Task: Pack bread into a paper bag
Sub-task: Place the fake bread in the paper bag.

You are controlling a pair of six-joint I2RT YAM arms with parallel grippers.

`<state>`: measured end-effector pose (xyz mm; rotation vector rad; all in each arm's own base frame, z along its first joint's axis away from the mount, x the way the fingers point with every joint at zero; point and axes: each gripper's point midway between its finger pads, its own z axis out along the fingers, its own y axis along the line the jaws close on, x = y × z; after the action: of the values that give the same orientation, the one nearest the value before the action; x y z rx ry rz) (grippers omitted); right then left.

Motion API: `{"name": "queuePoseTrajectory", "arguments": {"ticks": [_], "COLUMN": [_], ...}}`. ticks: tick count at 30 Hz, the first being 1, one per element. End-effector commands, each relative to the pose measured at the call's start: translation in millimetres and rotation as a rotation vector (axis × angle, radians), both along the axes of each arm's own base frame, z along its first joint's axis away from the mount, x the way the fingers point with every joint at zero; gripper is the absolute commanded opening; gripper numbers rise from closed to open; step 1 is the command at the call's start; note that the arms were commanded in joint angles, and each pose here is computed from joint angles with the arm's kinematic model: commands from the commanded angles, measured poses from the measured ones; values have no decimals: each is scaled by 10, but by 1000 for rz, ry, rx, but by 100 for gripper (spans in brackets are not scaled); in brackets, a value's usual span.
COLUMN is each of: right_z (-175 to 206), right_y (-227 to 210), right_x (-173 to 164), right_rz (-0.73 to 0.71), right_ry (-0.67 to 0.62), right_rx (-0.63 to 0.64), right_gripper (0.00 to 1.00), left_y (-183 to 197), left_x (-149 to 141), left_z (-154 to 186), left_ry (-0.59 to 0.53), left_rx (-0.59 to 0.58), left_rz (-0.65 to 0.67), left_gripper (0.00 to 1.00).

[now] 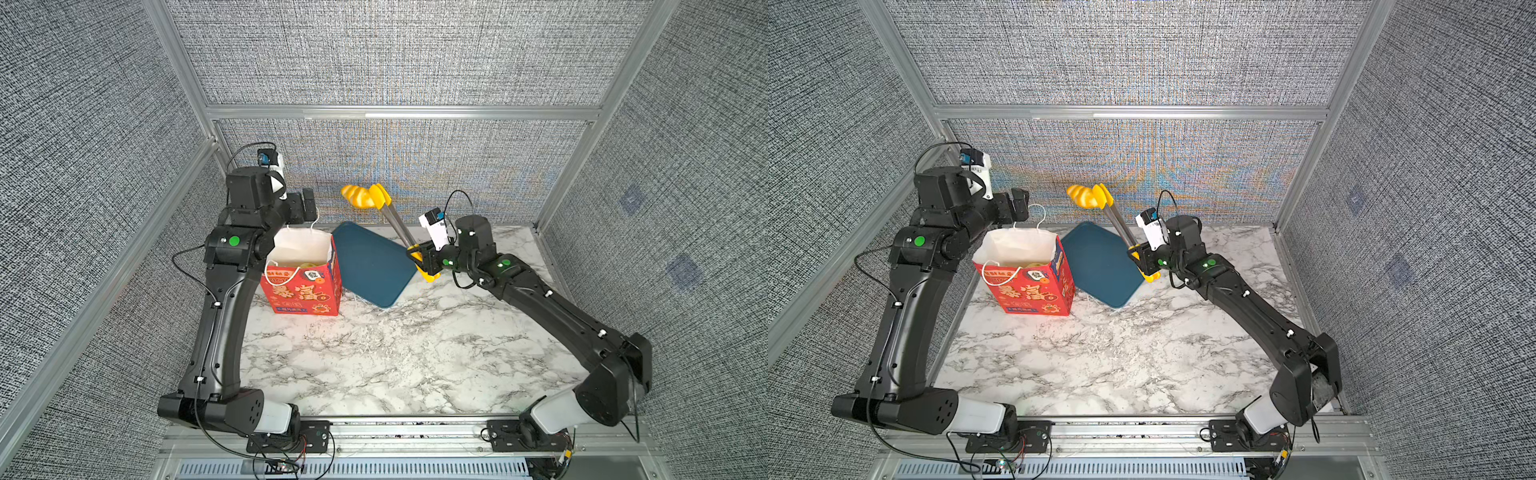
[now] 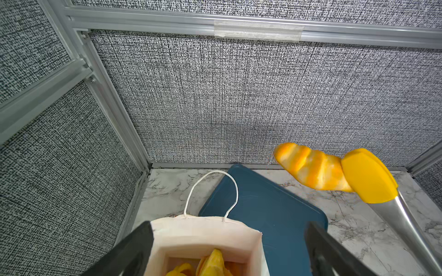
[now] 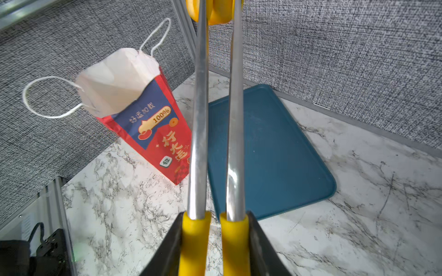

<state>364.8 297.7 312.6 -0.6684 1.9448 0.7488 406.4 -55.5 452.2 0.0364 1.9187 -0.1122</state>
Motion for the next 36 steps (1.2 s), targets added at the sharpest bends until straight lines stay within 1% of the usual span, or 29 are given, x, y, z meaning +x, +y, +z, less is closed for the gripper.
{"name": "queuePoseTrajectory", "arguments": {"ticks": [1,13,20,24,26,30,36], "right_z": [223,74,-85,-250,-295,-345,-302], "right_y": [150,786,1092,1219,1251,1296,1305], "right_x": [-121,-467,-555,-558,-539,-524,-494], "right_rz": [67,231,295,313,309,318,311], "right_ry": [-70,-36,11,52,62,74,57], "right_rx": [35,22,8,-11,-13,-18,-18], "right_gripper": [10,10,12,27,31,45,57], "left_y": [10,29,36,45,50,44,46], "left_x": [33,-38,-52,-67,-78,-74,-76], "left_z": [54,119,97,97,108,102,111], "left_ry": [-21,-36,-30,-30,-33,-32,-34], "left_rx": [-9,-8,-7,-2,-1,-1,-1], "left_rz": [10,15,17,19,20,18,19], "left_gripper": [100,100,100,100,100,100,100]}}
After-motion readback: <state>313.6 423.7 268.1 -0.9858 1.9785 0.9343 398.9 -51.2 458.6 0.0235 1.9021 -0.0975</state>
